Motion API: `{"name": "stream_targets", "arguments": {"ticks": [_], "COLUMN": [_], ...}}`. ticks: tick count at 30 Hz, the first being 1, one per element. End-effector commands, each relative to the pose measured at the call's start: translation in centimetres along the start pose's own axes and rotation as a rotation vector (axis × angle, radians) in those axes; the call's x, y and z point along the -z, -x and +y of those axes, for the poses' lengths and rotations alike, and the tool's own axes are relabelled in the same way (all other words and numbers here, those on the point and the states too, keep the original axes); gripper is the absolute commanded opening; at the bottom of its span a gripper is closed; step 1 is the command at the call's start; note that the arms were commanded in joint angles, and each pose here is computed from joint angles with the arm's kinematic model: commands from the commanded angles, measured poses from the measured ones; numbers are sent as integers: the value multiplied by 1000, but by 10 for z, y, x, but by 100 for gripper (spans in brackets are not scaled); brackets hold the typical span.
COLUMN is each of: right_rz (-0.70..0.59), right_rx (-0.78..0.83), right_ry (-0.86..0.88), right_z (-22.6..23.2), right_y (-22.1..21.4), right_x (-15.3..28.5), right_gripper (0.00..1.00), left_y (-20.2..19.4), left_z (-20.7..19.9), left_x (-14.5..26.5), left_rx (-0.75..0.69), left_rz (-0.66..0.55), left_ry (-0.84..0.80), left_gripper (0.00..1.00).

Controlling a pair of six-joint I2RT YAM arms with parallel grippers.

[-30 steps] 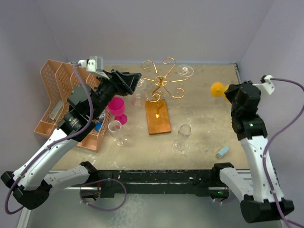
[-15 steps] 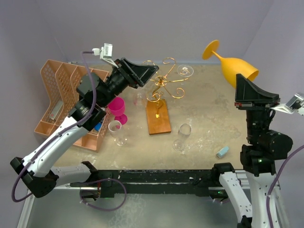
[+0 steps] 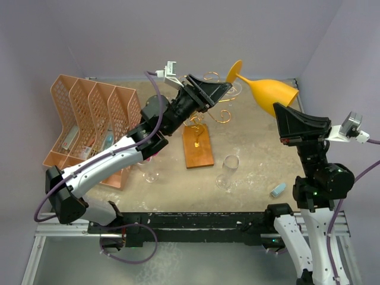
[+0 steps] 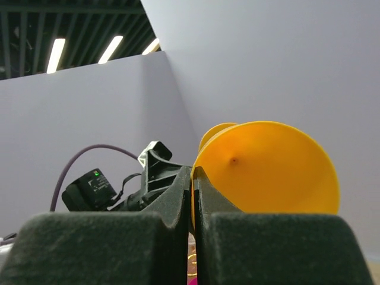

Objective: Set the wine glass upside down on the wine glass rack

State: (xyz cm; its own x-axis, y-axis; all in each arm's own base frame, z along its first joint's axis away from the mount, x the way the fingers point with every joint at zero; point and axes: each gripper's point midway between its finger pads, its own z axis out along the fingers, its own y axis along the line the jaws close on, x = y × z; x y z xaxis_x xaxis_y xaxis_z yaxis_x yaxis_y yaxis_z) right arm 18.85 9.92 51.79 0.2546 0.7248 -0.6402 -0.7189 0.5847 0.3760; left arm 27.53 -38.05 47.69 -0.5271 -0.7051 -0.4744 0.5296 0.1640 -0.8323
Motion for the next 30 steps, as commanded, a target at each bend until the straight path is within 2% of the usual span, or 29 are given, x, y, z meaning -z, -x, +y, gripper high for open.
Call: {"name": "stream_targets", "arguments": {"ticks": [1,4,12,19,30], "right_rz": [-17,-9,-20,26,53], "right_rx": [18,7,-12,-52,-63], "right_ry": [156,164,177,249,306], "right_z": [35,35,34,39,46], "right_y": [10,7,8,-5,-12], "right_x": [1,2,-2,-3,1], "right_gripper": [0,0,0,0,0], "left_y": [41,43,43,38,35], "left_z": [-59,-61,-53,-75,-75], "left_x": [-1,1,0,-10,-18], "left_rx": [138,178,225,260,319], "left_rz": [-192,-232,-251,-204,-192], "left_ry": [-147,-155,-113,-197,-196], "left_gripper": [57,57,57,58,59]}}
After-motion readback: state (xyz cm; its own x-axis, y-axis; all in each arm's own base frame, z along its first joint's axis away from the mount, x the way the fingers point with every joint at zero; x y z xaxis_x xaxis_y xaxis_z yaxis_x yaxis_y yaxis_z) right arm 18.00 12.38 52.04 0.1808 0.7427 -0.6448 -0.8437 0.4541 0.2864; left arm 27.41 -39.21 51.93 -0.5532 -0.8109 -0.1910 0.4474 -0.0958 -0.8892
